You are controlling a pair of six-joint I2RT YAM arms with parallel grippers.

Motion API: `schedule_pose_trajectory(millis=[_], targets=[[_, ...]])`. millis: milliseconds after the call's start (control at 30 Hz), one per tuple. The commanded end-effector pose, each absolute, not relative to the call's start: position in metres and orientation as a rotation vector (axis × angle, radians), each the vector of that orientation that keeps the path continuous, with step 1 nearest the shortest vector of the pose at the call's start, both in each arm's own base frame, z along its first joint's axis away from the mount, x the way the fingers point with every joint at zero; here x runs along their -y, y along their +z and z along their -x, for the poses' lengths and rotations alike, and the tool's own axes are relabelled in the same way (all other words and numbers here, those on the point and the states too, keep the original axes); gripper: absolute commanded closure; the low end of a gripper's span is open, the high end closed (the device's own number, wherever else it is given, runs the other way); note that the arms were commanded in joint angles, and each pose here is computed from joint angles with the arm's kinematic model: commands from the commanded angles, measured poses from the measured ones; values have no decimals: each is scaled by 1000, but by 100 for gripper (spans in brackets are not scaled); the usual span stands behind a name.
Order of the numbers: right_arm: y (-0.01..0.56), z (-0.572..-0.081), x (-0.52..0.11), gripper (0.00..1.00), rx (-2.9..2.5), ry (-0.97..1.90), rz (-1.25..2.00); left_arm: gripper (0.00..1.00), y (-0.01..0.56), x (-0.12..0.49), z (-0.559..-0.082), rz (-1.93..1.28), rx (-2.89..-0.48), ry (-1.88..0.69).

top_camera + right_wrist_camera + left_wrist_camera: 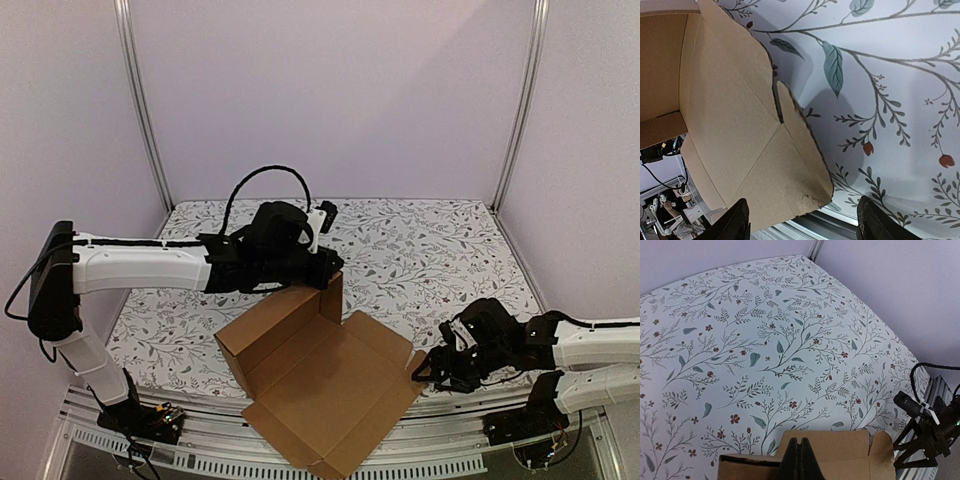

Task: Fold the paper box

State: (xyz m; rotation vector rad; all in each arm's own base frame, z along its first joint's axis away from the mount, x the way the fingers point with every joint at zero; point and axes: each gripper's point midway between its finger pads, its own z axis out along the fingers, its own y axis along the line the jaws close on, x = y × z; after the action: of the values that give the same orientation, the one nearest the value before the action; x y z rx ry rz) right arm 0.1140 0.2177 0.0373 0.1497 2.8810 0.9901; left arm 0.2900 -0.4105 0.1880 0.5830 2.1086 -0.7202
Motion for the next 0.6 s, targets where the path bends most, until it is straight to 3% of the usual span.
schedule_pose_trajectory(millis=[0,567], targets=[[42,-122,-233,29,-2826,1047,-151,100,123,388,-270,-664,-2299,-588],[56,-136,-239,46,-2667,1082,-155,100,121,385,-270,-656,-2301,-576]])
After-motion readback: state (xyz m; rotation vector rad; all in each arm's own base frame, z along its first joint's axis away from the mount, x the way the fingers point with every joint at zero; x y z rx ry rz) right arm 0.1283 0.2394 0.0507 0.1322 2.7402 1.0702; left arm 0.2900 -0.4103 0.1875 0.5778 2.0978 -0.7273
